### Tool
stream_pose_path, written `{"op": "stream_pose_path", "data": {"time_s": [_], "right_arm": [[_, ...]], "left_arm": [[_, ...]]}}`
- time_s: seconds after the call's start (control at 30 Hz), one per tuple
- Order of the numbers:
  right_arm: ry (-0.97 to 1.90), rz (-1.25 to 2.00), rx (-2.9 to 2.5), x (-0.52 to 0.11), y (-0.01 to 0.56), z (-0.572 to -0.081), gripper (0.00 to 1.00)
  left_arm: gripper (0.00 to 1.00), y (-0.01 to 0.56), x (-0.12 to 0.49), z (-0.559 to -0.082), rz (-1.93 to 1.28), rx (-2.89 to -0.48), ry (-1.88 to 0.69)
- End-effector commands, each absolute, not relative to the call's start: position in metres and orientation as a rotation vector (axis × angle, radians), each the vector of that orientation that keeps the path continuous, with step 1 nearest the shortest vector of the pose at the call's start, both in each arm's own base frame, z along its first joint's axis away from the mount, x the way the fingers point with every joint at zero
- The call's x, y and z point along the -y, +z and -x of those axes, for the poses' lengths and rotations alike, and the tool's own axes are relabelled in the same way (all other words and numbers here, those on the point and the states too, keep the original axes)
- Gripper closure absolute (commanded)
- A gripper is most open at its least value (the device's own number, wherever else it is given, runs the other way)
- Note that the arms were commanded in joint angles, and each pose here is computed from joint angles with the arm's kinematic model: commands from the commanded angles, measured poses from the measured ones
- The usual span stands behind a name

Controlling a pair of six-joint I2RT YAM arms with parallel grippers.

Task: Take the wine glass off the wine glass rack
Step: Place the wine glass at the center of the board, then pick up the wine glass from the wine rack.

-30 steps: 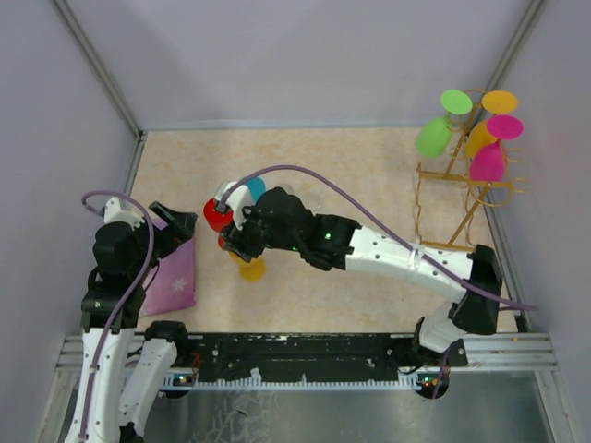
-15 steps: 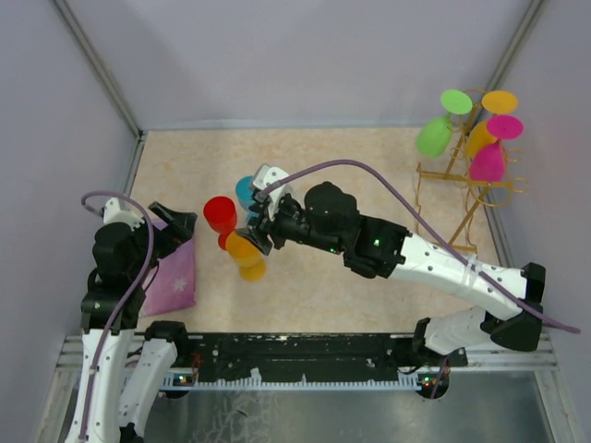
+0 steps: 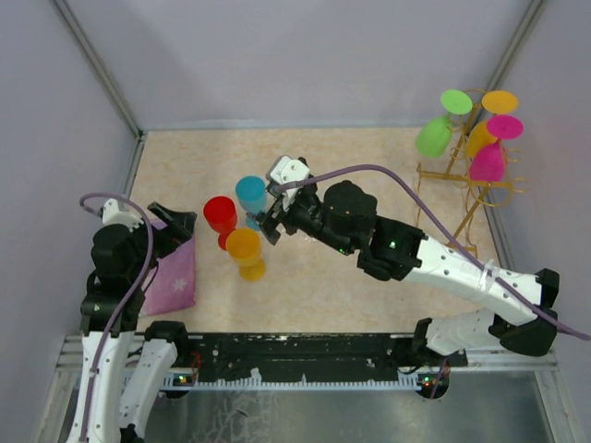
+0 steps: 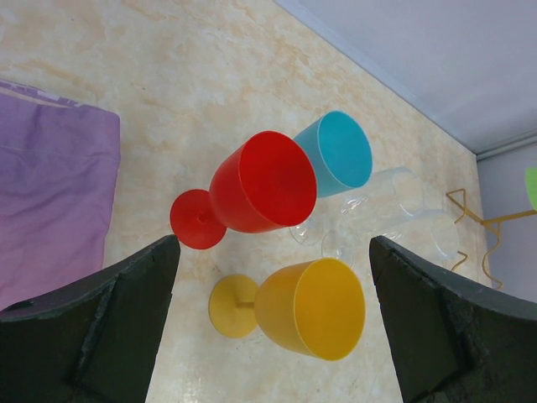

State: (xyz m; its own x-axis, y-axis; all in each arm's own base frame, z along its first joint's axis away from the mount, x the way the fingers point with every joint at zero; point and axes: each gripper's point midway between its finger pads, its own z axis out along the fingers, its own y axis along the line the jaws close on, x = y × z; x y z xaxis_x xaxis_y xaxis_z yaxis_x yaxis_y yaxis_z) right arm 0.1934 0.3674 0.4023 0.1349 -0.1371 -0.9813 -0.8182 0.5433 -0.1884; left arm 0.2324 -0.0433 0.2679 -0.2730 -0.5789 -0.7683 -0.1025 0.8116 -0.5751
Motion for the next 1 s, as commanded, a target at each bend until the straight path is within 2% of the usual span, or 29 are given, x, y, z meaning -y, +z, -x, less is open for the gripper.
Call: {"op": "stream_pose_path", "data": {"time_s": [0.0, 0.33, 0.57, 0.97], "right_arm": [[0.478, 0.753, -1.283, -0.331, 0.451, -0.217, 0.16], [0.281, 0.559, -1.289, -0.271, 0.48, -0.263, 0.01], [0.208, 0.375, -1.385, -0.221, 0.491, -0.308, 0.01], [0.278, -0.093, -1.544, -0.083, 0.499, -0.368, 0.02]], "left_arm": [[0.01, 0.278, 0.046, -0.232, 0.477, -1.769, -0.52], [0.01, 0.285, 0.053, -0.232, 0.413, -1.747, -0.549], [0.01, 0.286, 0.062, -0.229, 0.363, -1.75, -0.59], [0.01, 0.29, 0.07, -0.225, 0.317, -1.746, -0.636]]}}
